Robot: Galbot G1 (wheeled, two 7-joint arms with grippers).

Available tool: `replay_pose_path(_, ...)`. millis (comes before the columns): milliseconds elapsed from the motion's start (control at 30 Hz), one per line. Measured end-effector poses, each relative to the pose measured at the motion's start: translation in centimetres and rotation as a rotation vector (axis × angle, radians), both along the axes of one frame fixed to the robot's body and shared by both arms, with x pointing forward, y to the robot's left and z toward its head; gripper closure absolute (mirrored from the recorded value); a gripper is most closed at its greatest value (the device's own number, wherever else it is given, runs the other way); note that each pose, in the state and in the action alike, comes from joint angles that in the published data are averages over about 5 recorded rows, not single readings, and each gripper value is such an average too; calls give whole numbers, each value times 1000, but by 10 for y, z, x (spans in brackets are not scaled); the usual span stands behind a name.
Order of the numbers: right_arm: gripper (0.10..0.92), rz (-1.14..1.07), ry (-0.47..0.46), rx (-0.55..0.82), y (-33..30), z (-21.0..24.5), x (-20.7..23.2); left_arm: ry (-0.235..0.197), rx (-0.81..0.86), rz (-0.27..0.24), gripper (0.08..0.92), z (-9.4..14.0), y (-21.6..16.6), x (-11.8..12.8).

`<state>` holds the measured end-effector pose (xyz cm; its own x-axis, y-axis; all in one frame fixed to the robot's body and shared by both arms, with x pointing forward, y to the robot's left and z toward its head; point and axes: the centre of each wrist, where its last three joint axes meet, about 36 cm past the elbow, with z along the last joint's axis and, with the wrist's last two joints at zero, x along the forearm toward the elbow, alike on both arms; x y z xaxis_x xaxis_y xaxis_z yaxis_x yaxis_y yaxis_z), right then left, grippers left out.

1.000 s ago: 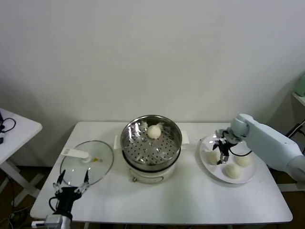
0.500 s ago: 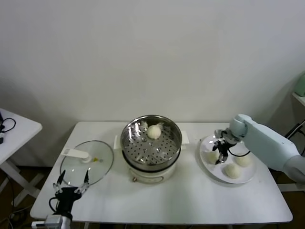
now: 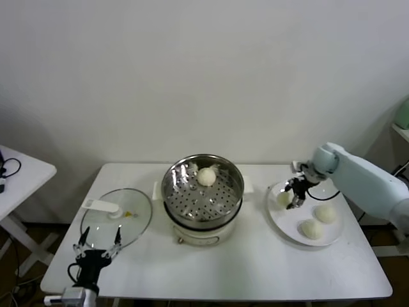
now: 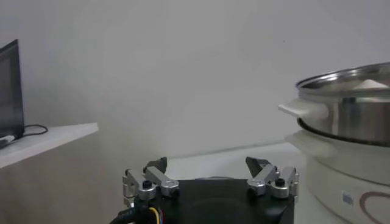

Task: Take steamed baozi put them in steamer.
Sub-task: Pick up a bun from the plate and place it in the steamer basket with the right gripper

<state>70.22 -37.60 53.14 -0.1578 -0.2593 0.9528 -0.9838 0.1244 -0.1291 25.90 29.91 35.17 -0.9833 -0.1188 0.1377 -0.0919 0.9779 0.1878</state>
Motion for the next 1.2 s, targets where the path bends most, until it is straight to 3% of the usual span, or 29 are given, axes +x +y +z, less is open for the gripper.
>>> replay_pose_path(367,335,22,-51,137,50,117,21,-10,2,-14,177,6,-5,4)
replay_pose_path(600,335,88,-50,185,108,159,24,-15,4,-17,177,8,-6,4)
replay_pose_path(867,335,196,-24,193,196,165,24,-19,10,-13,177,13,-4,3)
replay_pose_path(1200,337,301,34,183,286,132,17,-13,7,-14,177,15,-8,2)
